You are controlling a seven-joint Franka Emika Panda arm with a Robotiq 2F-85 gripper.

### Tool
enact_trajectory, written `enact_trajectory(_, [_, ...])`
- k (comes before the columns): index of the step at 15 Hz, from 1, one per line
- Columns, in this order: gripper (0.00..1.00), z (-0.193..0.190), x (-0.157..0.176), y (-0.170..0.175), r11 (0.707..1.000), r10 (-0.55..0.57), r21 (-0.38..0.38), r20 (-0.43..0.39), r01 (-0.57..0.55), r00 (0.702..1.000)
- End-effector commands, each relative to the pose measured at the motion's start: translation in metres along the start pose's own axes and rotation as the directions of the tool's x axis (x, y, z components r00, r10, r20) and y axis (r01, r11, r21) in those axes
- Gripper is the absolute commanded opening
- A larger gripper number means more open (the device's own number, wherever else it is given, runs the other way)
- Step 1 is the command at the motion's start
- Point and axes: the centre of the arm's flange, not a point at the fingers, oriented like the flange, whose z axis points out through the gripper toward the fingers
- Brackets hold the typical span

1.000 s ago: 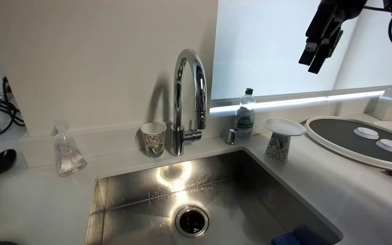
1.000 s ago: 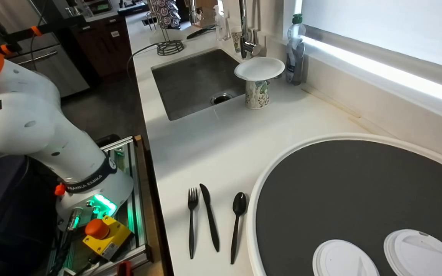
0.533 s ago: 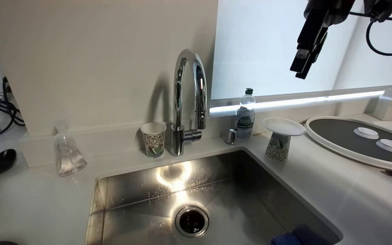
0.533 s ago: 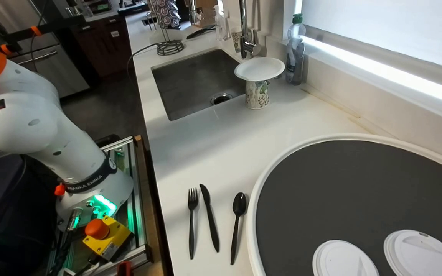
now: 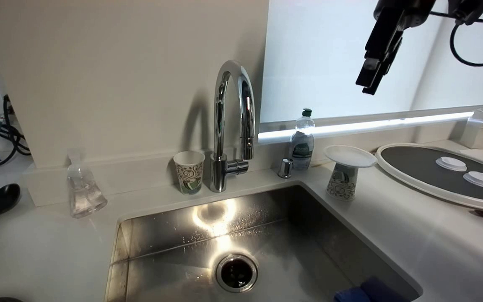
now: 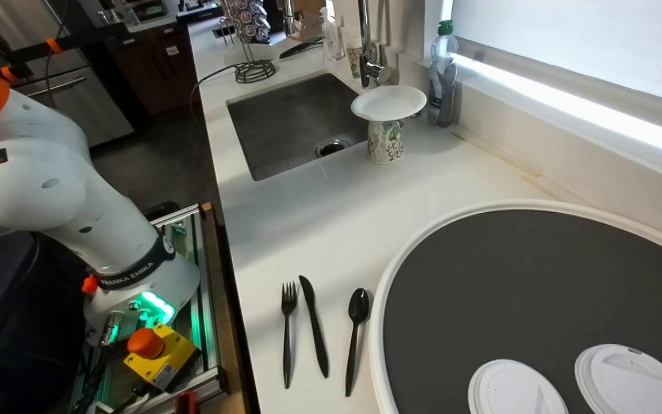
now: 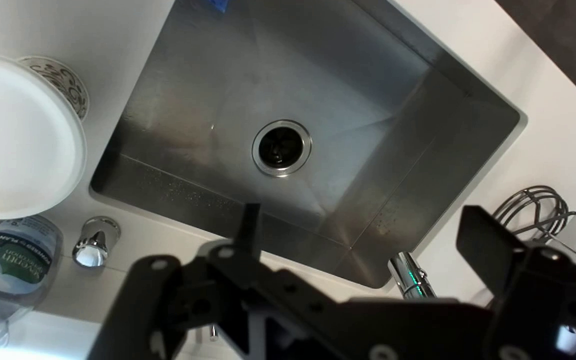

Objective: Move the tap to the left and put the cup on top of the other cup

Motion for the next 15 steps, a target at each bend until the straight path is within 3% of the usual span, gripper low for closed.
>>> enact_trajectory(1, [1.00, -0.013, 0.007, -0.016, 0.998, -0.054, -0.022, -0.040, 0.053, 0.998])
enact_trajectory(7, [1.00, -0.015, 0.028, -0.066, 0.987, -0.159, -0.029, -0.064, 0.158, 0.985])
enact_trajectory(11, [1.00, 0.000, 0.048, -0.095, 0.965, -0.256, -0.102, -0.150, 0.243, 0.955])
enact_trajectory(15, [1.00, 0.021, 0.064, -0.112, 0.952, -0.293, -0.148, -0.183, 0.269, 0.938])
